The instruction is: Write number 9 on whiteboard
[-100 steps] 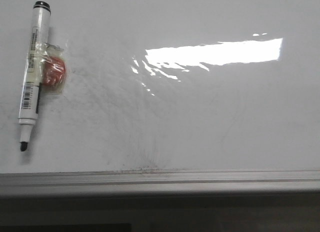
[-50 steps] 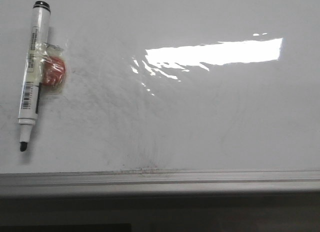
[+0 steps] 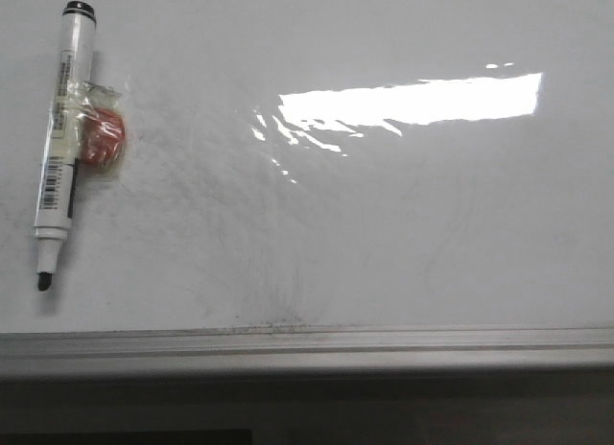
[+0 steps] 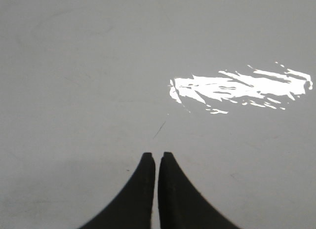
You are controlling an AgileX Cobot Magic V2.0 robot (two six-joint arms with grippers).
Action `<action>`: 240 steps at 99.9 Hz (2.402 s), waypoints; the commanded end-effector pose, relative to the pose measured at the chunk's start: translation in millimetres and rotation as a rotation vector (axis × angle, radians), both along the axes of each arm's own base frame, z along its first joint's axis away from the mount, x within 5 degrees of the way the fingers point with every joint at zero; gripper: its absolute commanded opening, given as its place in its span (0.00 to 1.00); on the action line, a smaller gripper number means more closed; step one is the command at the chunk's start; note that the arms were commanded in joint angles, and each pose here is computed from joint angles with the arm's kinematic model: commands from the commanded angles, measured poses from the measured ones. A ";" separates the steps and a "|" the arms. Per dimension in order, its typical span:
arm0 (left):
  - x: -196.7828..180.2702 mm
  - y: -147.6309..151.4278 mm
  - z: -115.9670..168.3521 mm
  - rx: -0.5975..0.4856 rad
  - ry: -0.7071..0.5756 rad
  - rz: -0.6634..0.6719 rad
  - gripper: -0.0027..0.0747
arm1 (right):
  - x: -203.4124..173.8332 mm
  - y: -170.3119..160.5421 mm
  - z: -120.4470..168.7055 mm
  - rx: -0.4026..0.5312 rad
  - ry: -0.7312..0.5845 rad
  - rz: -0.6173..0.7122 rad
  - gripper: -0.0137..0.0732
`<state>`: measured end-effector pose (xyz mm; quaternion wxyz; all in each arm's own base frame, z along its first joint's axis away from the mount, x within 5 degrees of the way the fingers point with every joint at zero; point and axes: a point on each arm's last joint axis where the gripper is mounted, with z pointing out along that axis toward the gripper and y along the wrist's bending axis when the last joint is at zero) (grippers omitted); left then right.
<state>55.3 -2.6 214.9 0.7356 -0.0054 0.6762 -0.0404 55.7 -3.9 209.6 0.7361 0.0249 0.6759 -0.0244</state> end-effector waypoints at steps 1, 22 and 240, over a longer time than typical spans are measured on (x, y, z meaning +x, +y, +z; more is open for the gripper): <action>-3.1 0.2 8.5 -0.031 -0.091 -0.003 0.01 | -4.5 -0.1 14.5 -0.013 -0.047 -0.008 0.08; -0.5 -0.3 37.5 -0.035 0.038 -0.006 0.01 | -5.6 0.7 39.3 0.093 0.050 0.005 0.08; 66.6 -130.6 1.4 -0.178 0.401 -0.746 0.01 | 13.8 18.0 66.6 0.150 0.428 0.231 0.08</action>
